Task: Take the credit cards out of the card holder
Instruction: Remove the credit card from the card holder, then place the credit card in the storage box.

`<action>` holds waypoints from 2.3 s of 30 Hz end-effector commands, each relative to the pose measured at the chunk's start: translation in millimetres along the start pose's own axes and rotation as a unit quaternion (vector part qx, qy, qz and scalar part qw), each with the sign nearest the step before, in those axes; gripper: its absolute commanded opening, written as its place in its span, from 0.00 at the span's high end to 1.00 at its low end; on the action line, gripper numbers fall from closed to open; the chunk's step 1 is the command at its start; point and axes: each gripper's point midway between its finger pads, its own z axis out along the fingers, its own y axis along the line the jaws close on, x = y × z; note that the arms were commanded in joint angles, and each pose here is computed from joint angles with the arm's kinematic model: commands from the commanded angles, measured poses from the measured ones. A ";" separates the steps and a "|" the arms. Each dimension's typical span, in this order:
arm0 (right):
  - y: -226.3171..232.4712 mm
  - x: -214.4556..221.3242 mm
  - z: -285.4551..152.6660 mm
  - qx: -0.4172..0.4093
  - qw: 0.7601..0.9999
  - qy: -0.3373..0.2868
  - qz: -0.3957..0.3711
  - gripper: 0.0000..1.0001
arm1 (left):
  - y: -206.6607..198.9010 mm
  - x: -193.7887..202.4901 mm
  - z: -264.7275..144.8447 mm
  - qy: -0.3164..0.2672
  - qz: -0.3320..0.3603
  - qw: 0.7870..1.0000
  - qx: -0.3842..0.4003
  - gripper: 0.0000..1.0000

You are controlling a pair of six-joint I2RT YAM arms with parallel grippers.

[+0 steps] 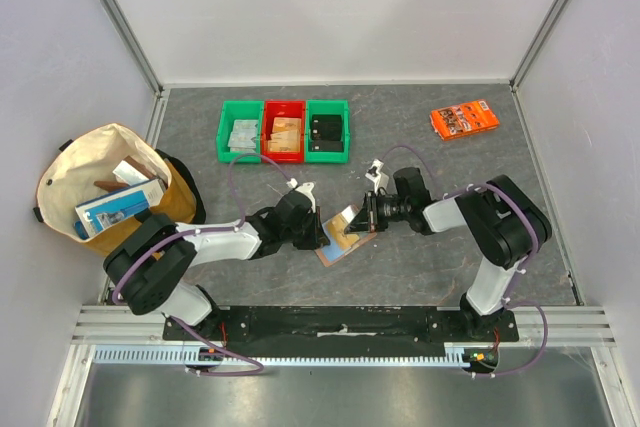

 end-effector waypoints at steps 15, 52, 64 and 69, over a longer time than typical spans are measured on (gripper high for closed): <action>11.8 -58.1 -56.4 0.073 0.991 -0.088 -0.067 1.00 | 2.9 9.0 -5.4 0.013 0.022 1.000 0.012 0.93; 210.2 -32.8 -106.9 -0.172 0.888 -0.071 -0.420 0.97 | -143.2 -79.0 -186.9 -0.130 0.488 0.810 0.300 0.18; 216.0 -22.3 -101.0 -0.191 0.881 -0.055 -0.430 0.96 | -150.0 -62.6 -176.7 -0.068 0.471 0.808 0.347 0.98; 206.1 -25.6 -97.5 -0.165 0.888 -0.063 -0.425 0.70 | -142.5 -70.4 -168.7 -0.071 0.459 0.828 0.315 0.98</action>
